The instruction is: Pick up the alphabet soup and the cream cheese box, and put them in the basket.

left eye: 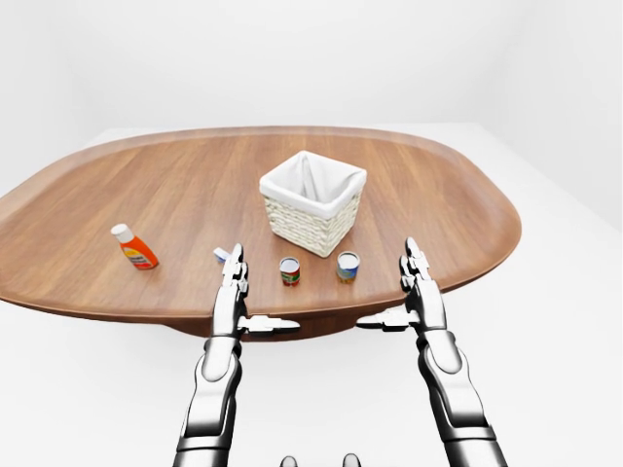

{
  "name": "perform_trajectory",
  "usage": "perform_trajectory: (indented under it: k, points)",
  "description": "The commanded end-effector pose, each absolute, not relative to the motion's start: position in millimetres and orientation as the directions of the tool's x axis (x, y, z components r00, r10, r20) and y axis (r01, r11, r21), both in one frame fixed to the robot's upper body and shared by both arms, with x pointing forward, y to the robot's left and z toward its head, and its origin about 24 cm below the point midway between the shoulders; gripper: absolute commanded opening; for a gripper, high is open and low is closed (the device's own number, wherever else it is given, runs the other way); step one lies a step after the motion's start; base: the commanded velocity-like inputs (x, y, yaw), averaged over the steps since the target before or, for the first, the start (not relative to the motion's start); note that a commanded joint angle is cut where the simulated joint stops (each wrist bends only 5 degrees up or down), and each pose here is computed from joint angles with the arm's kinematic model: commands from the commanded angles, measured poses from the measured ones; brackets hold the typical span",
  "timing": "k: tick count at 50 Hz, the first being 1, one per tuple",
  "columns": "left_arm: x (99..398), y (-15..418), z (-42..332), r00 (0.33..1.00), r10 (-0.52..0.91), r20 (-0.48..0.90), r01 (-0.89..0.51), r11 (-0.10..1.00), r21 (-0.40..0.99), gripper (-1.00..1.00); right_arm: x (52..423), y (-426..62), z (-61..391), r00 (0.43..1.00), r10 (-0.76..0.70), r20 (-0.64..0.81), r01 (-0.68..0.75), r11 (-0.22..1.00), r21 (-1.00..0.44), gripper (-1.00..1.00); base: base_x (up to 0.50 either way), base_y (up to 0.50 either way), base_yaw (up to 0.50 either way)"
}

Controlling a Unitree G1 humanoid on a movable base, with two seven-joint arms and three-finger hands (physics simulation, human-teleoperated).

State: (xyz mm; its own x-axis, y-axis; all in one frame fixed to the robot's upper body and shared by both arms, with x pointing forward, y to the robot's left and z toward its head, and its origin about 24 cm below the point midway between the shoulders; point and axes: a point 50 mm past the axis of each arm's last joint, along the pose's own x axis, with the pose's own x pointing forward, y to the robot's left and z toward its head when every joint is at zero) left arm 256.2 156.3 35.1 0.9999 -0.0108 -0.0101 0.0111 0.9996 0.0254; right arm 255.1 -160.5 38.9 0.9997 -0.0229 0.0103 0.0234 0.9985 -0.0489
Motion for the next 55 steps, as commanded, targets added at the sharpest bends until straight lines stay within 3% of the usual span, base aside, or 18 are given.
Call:
perform_trajectory:
  k: [1,45,55]
  points:
    - [255.8,156.3,35.5,1.0,-0.01,-0.009,0.01,1.0,0.026,1.0,255.4,-160.5,38.1,1.0,-0.023,0.01,0.024,0.998,-0.052,1.0,0.18,0.0,0.0]
    - [256.9,157.9,35.3,1.0,-0.002,-0.01,0.002,1.0,0.02,1.0,255.4,-160.4,37.9,1.0,-0.027,0.006,0.028,0.998,-0.052,1.0,0.17,-0.02,0.0]
    - [258.0,166.2,39.7,0.998,0.06,0.004,-0.06,0.998,0.007,1.0,255.2,-161.8,38.3,0.999,-0.044,0.004,0.044,0.997,-0.06,1.0,0.1,-0.05,0.0]
